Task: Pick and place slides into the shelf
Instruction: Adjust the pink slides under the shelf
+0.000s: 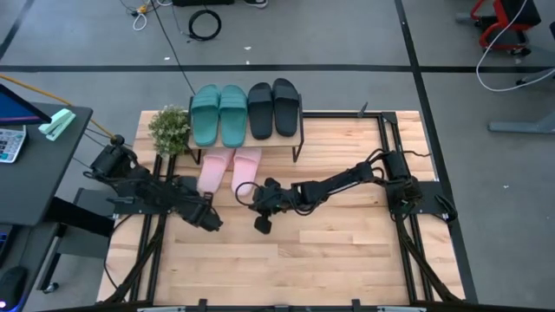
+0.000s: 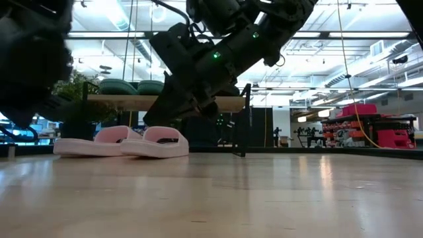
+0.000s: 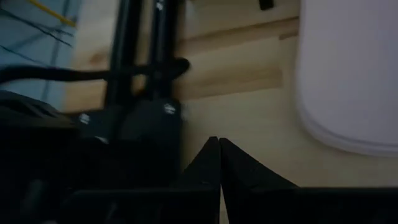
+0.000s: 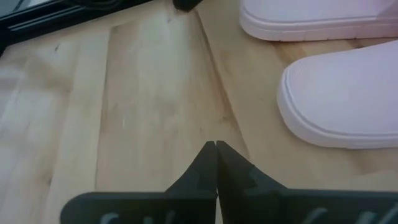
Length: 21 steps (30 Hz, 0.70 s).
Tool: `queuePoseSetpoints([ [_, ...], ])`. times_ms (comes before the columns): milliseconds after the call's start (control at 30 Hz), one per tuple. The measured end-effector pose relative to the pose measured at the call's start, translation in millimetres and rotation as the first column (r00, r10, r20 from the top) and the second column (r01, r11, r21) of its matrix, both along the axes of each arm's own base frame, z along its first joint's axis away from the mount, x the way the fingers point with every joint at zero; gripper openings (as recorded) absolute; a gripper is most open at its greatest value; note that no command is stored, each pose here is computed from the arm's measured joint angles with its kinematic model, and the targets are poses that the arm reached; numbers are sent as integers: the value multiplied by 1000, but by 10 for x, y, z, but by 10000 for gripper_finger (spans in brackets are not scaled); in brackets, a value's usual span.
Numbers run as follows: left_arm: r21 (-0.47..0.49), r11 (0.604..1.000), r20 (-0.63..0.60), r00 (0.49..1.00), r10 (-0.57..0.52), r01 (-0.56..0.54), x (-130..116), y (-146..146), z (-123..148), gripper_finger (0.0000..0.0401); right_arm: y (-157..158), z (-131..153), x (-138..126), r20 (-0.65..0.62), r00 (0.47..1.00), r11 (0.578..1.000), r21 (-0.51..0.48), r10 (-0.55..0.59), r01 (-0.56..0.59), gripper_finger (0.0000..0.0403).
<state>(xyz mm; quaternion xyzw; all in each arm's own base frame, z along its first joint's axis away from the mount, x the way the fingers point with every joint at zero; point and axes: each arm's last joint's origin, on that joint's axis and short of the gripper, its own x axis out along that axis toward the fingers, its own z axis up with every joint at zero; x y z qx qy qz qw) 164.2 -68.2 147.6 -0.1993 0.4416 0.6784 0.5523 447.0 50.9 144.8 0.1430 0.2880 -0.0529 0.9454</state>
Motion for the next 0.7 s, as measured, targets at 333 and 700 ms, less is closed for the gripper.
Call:
queuePoseSetpoints([
  [333, -51, 992, 104, 987, 122, -117, 105, 65, -50, 9, 10, 0, -2, -1, 1000, 1000, -2, 2, -2, 0],
  [700, -85, 990, 156, 980, 122, -109, 155, 43, -79, 11, 42, -40, -32, -54, 995, 996, -21, 88, -89, 0],
])
